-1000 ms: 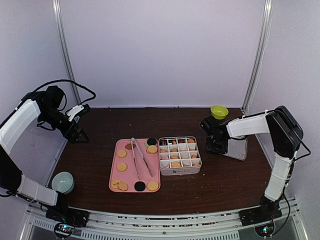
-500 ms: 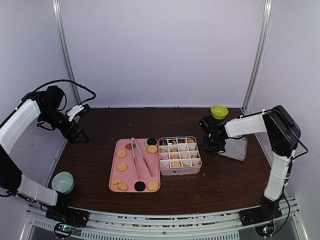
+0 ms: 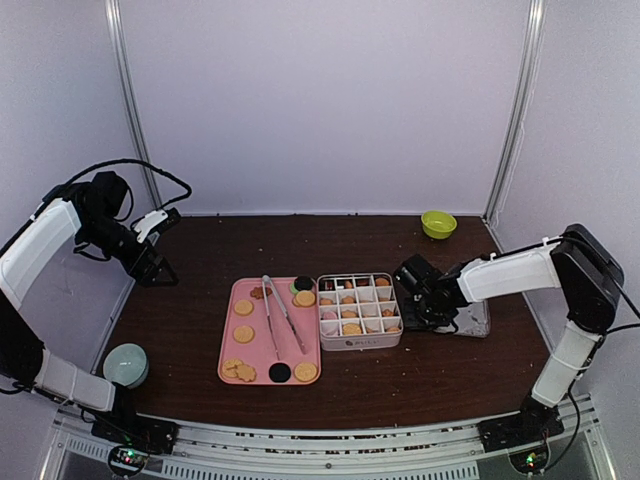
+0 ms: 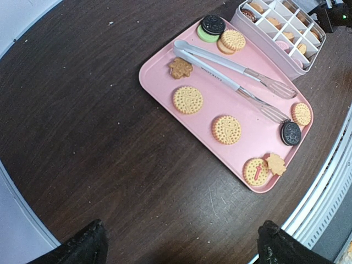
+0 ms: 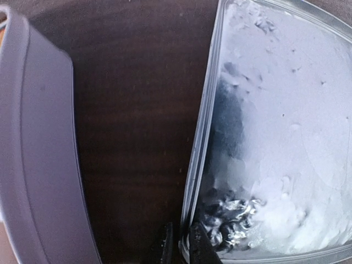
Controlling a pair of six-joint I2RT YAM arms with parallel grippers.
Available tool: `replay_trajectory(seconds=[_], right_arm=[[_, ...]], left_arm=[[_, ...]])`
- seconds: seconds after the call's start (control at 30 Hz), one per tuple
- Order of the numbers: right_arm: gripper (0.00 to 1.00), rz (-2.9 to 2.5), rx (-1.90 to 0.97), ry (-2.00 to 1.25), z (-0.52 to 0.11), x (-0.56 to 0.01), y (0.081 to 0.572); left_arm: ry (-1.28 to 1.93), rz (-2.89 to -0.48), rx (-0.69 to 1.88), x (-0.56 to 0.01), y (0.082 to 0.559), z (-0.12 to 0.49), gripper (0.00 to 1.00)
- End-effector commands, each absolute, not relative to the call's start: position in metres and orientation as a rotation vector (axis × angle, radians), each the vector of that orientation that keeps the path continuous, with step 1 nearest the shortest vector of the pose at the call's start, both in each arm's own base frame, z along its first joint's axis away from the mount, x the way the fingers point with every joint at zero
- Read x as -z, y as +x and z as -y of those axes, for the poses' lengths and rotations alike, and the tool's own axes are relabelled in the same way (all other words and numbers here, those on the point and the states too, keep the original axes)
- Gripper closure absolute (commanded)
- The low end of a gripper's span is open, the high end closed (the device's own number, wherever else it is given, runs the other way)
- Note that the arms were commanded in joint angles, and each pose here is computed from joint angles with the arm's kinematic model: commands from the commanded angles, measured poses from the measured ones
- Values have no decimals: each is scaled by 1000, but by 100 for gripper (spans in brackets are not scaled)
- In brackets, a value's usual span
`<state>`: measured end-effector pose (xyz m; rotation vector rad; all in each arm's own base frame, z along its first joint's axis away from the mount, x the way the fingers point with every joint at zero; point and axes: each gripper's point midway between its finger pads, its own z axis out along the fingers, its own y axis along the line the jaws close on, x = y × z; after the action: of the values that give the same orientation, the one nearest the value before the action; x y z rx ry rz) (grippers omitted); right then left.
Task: Pack the cookies
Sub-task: Move the box lid to the center of the board, then pick up the box lid from the center of the board.
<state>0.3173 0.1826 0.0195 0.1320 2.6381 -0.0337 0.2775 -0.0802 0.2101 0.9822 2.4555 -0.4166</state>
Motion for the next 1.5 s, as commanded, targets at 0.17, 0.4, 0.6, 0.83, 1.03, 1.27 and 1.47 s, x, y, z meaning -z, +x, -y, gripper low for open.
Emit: replay_trajectory(seconds=[0.17,0.4,0.6,0.83,1.03,1.27,1.47], right_arm=[[65,-2659,173,110,-173,-40,319],[69,-2643,240,117,-172,-39,354],[70,-2664,258,156,-158,-19,356],[78,-2684,165,166,-167,-6,353],[100,-2660,78,169,-178,-20,355],[100,-2521,-35,194,-180,-99,357],[100,-2355,-416,141,-218,-196,343]], left_arm=[[976,-2420,410,-219,280,80,2],[973,-2417,394,-222,277,78,2],[975,-2417,399,-222,278,79,2],[968,-2414,415,-226,282,81,2],[959,-2423,401,-226,284,79,2],[951,-2417,420,-227,290,81,2],[963,-2346,514,-232,295,95,2]])
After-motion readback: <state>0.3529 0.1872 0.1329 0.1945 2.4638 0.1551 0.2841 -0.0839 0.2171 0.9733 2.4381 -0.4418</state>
